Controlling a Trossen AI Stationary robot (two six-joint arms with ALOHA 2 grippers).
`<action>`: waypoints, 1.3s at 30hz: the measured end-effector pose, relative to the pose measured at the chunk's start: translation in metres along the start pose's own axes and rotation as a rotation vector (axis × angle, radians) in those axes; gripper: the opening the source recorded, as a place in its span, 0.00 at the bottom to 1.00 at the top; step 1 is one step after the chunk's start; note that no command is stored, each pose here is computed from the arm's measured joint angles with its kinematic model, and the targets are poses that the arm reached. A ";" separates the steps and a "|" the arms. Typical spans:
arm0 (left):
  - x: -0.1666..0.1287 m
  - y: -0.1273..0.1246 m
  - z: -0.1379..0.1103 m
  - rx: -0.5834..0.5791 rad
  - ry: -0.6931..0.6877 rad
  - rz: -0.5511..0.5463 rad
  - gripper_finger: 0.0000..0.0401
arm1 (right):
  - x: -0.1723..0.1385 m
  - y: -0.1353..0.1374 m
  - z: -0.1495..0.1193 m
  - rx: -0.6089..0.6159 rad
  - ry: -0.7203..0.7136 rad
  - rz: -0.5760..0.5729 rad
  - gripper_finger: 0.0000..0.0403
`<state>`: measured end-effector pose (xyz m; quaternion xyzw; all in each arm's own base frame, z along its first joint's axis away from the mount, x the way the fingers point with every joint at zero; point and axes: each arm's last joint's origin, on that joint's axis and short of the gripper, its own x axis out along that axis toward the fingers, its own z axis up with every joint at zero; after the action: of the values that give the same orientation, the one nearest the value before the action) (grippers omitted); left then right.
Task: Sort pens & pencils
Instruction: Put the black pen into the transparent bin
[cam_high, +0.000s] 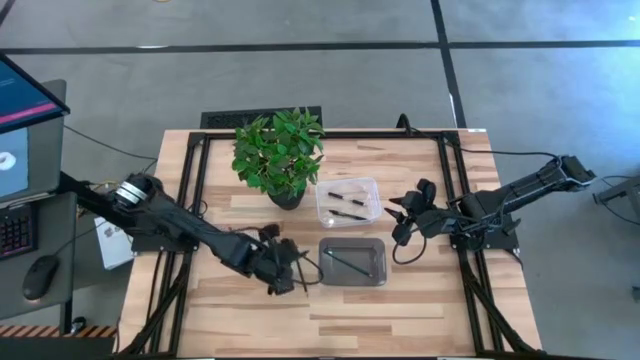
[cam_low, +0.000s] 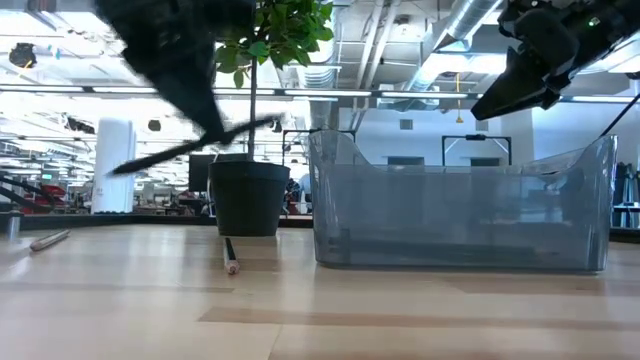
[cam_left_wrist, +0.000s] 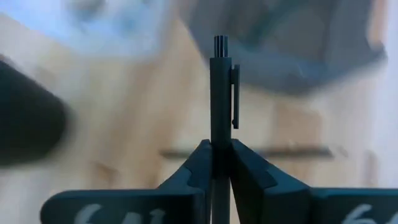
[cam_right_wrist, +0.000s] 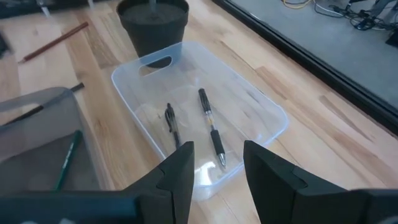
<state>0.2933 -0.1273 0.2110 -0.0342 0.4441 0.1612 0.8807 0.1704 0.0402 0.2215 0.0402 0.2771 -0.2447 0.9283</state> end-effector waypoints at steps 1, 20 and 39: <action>-0.005 0.003 0.003 0.009 -0.046 0.034 0.05 | 0.000 0.000 0.001 0.005 -0.005 0.002 0.39; -0.079 0.016 0.080 0.176 -0.785 0.055 0.06 | -0.004 0.023 0.042 0.098 -0.342 0.265 0.40; -0.083 0.016 0.089 0.249 -0.882 -0.049 0.08 | 0.034 0.074 0.056 -0.012 -0.589 0.387 0.49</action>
<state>0.3109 -0.1152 0.3324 0.1332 0.0417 0.0851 0.9866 0.2584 0.0788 0.2464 0.0144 -0.0138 -0.0637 0.9978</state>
